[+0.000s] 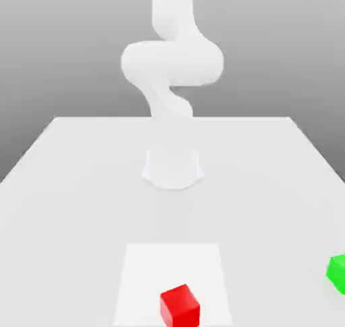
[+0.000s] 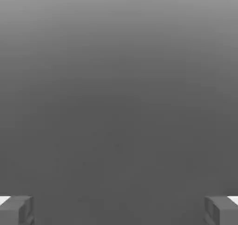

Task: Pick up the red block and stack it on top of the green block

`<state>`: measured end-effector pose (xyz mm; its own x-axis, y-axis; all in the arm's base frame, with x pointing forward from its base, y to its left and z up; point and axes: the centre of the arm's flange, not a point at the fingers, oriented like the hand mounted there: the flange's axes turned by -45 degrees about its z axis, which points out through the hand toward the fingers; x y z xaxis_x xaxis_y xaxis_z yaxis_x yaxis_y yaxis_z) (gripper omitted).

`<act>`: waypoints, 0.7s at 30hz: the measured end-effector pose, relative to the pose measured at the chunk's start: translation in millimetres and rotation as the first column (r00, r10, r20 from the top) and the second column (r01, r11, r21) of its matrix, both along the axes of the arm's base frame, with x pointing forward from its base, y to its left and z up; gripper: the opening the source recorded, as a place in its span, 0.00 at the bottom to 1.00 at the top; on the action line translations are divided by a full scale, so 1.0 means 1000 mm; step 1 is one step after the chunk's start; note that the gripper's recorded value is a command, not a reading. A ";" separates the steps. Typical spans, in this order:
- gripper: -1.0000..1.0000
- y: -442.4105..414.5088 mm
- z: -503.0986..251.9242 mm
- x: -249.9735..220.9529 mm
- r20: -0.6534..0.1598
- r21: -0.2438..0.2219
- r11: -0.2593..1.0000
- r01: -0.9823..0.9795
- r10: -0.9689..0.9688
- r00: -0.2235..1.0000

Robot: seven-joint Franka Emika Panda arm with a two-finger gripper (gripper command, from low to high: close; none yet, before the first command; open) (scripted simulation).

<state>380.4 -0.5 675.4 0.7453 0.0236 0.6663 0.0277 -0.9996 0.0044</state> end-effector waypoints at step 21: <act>0.50 0.014 -0.375 0.125 -0.559 -0.035 0.939 -0.342 0.266 0.786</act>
<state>505.6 13.4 300.0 0.9208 0.3659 0.1349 0.3662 -0.9302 0.0230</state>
